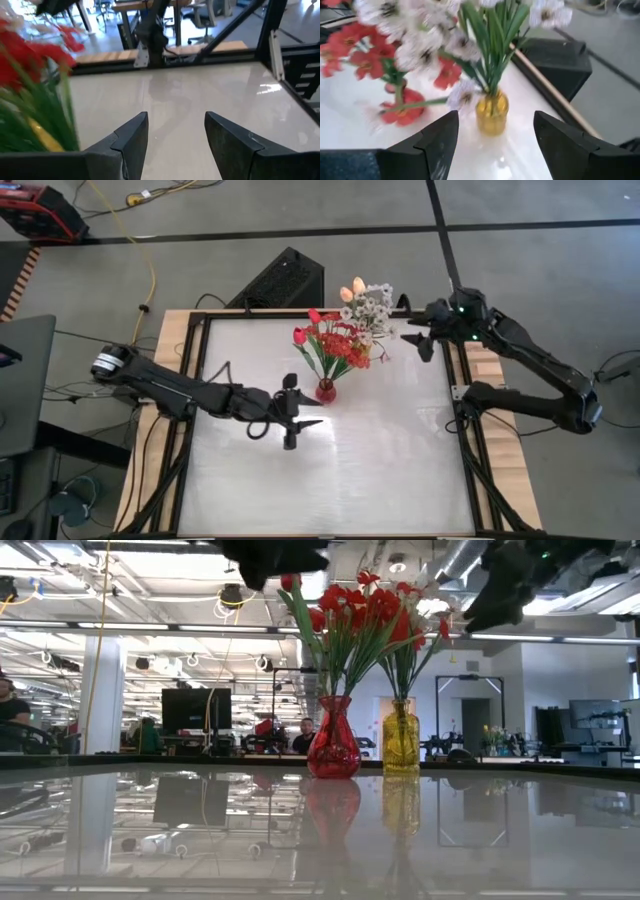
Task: Sort flowers into vase by color
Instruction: Return to Home Position
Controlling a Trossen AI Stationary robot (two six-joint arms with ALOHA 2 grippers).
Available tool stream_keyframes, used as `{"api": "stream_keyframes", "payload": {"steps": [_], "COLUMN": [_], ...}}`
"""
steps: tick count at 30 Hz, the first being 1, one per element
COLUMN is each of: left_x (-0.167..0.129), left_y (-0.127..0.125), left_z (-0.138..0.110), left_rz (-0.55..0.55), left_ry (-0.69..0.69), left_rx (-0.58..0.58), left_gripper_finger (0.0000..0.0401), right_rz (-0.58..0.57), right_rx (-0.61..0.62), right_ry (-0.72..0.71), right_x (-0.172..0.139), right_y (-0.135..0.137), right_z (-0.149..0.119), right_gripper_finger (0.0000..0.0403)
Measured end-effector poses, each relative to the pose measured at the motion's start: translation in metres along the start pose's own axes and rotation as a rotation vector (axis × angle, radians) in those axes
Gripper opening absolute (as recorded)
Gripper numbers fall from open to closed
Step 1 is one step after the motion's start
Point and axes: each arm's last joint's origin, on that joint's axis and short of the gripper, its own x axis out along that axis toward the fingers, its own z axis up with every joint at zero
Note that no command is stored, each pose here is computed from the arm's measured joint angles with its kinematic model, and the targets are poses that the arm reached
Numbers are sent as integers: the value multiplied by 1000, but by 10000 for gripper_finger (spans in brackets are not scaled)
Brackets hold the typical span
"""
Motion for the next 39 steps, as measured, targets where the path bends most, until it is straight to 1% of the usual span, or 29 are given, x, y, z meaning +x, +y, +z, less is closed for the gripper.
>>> {"api": "stream_keyframes", "payload": {"steps": [5, 8, 12, 17, 20, 22, 26, 30, 32, 36, 39], "left_x": [-25, -35, -43, -56, -68, -78, -95, -112, -119, -134, -143], "left_y": [6, 9, 10, 13, 18, 22, 32, 41, 45, 49, 52], "left_z": [16, 20, 1, -28, -45, -53, -71, -83, -88, -93, -96], "left_rz": [-8, -7, -14, -14, 21, 54, 122, 185, 199, 200, 221], "left_ry": [-12, -21, -30, -71, -102, -150, -229, -278, -299, -350, -363], "left_rx": [26, 26, 22, -36, -74, -94, -130, -201, -230, -253, -278], "left_gripper_finger": [185, 185, 185, 185, 185, 185, 184, 184, 184, 184, 184], "right_rz": [62, 126, 219, 314, 370, 394, 365, 340, 331, 291, 295], "right_rx": [54, 73, 122, 207, 239, 259, 273, 254, 243, 193, 188], "right_ry": [44, 19, -50, -110, -165, -193, -203, -218, -232, -273, -297], "right_x": [-12, -11, 2, 16, 23, 29, 36, 36, 35, 32, 29], "right_y": [14, 26, 40, 54, 62, 66, 70, 71, 70, 67, 66], "right_z": [-11, -24, -54, -93, -109, -118, -130, -130, -129, -128, -127], "right_gripper_finger": [286, 286, 286, 286, 286, 286, 286, 286, 286, 286, 286]}}
